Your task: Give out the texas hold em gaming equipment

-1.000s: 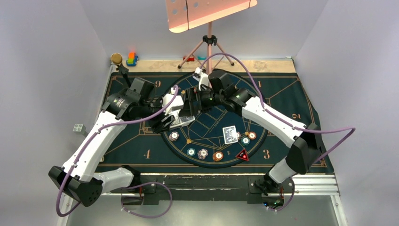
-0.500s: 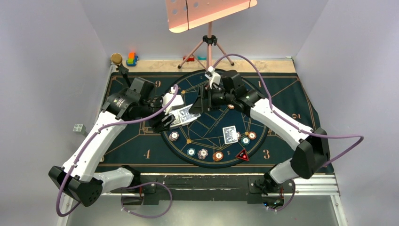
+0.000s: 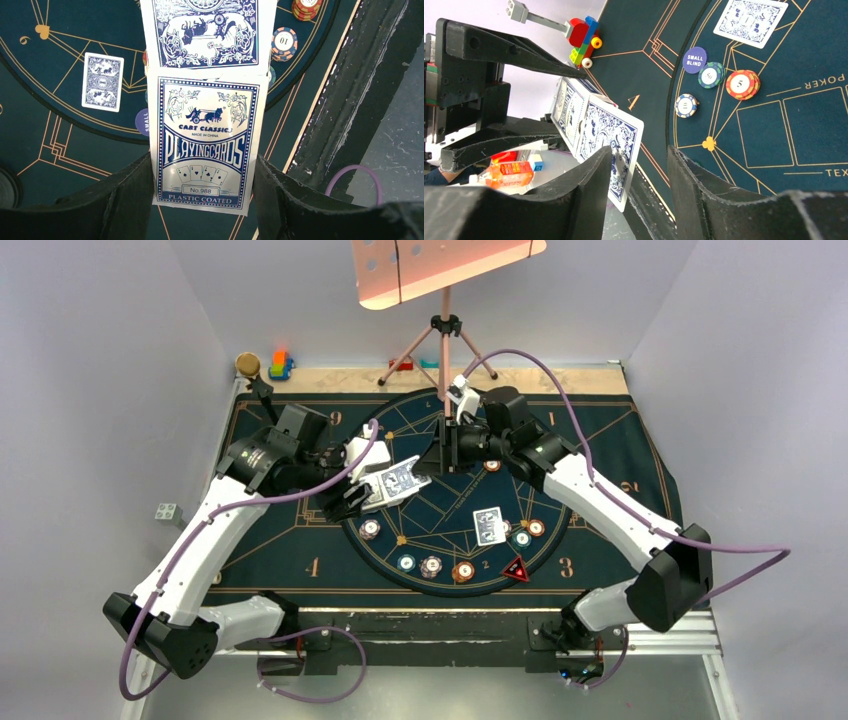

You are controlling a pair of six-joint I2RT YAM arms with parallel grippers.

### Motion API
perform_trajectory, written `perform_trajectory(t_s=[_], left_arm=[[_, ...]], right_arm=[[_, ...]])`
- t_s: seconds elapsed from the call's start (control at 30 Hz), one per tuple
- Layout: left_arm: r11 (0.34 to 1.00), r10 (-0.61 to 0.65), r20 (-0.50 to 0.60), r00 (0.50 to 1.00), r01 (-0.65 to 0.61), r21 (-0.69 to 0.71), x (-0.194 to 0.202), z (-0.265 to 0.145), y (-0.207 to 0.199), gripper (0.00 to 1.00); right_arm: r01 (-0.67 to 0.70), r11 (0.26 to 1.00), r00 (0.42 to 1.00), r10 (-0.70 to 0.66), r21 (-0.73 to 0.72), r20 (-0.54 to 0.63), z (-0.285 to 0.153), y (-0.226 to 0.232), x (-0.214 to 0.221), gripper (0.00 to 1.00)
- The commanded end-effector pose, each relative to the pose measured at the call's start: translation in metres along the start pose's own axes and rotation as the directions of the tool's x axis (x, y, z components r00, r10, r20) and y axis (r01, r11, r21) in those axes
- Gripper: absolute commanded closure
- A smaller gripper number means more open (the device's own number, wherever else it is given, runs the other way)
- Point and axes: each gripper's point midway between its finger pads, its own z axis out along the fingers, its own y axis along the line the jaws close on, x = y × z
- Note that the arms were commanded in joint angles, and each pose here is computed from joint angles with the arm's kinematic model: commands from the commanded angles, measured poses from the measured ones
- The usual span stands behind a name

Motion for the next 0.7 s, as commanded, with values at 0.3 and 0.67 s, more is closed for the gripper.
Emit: perform_trajectory(t_s=[0.3, 0.67], left_arm=[[0.999, 0.027, 0.063, 0.998, -0.024, -0.038, -0.015, -0.012, 0.003, 1.0], [0.999, 0.028, 0.038, 0.999, -0.026, -0.046, -0.007, -0.005, 0.006, 1.0]], right_arm=[[0.003, 1.0, 0.998, -0.001, -0.03, 0.061, -0.018, 0.009, -0.015, 0.88], [-0.06, 0.989, 0.987, 0.078, -0.133, 0.137, -0.049, 0.016, -0.038, 1.0]])
